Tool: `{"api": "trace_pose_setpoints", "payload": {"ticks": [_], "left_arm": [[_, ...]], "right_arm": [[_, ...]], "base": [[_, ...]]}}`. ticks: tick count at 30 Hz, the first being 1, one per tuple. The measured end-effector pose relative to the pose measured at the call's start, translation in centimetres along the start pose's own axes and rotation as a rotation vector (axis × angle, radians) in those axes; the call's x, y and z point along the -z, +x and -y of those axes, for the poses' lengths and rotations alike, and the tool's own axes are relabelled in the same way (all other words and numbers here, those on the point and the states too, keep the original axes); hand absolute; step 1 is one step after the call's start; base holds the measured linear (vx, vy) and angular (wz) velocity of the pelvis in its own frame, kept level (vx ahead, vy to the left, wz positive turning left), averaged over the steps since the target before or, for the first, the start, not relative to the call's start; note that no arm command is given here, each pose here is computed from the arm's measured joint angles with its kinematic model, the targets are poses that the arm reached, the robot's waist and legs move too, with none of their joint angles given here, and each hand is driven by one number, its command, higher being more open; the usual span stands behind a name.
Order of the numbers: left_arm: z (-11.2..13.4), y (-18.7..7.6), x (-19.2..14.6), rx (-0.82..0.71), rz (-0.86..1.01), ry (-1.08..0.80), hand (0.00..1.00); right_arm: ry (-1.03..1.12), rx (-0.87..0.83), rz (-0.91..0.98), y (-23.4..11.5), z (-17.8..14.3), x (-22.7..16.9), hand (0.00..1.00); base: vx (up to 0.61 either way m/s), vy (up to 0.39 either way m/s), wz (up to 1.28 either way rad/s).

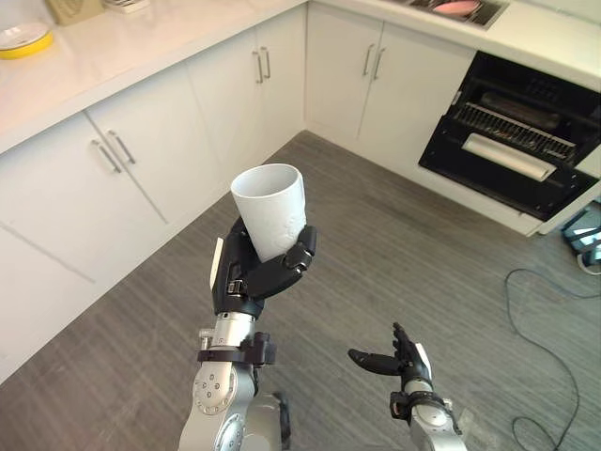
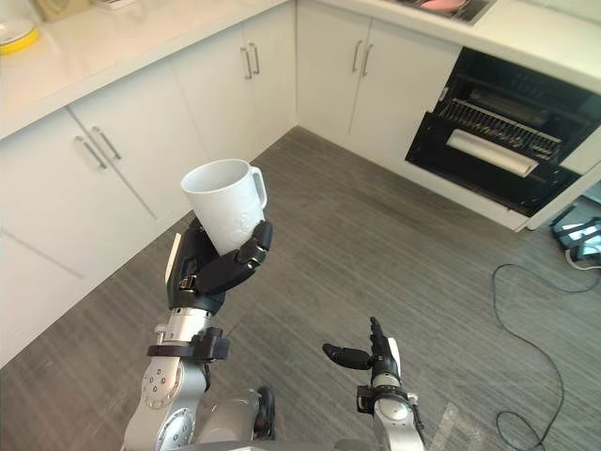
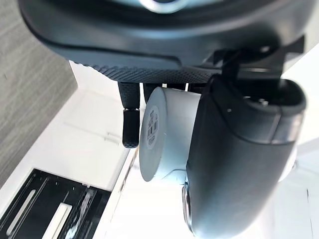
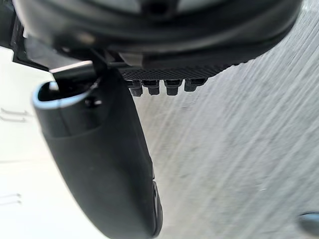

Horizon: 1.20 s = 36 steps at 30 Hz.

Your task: Walk over to the sink, pick up the cup, carry it to the dishwasher, place the cup inside the dishwasher, then close the dishwasher door

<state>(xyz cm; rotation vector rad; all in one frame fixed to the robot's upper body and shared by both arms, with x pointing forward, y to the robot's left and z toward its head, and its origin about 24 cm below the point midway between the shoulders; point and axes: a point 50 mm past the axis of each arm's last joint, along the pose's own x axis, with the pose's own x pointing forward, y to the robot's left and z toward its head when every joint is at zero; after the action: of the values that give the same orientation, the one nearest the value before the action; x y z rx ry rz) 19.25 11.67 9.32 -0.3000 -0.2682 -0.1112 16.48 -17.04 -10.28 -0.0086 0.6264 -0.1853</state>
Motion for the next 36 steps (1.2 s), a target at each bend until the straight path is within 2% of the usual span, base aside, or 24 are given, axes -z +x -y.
{"api": "trace_pose_setpoints", "payload": {"ticks": [7, 11, 14, 21, 28, 36], "left_arm": [[1.0, 0.1, -1.1, 0.042, 0.048, -0.022, 0.0], [0.6, 0.0, -0.1, 0.029, 0.011, -0.012, 0.0], [0.6, -0.1, 2.0, -0.005, -0.085, -0.032, 0.0], [0.6, -0.1, 1.6, -0.036, -0.063, -0.063, 0.0], [-0.7, -0.6, 1.8, -0.085, -0.082, -0.037, 0.0], [-0.7, -0.6, 1.7, -0.035, -0.097, 0.017, 0.0]], "right_arm": [[0.044, -0.032, 0.012, -0.4, -1.6, -0.2, 1.0], [0.029, -0.033, -0.005, -0.3, -1.3, 0.2, 1.0], [-0.019, -0.016, -0.041, -0.2, 0.0, 0.9, 1.0], [-0.015, -0.017, 0.055, -0.5, 0.0, -0.9, 1.0], [-0.066, 0.002, -0.051, 0.1, 1.0, 1.1, 1.0], [-0.027, -0.058, -0.039, 0.3, -1.6, 0.5, 1.0]], "base": [[0.36, 0.086, 0.11], [0.56, -0.018, 0.3], [0.68, -0.079, 0.22], [0.54, -0.044, -0.23], [0.36, 0.272, -0.4], [0.39, 0.302, -0.44]]}}
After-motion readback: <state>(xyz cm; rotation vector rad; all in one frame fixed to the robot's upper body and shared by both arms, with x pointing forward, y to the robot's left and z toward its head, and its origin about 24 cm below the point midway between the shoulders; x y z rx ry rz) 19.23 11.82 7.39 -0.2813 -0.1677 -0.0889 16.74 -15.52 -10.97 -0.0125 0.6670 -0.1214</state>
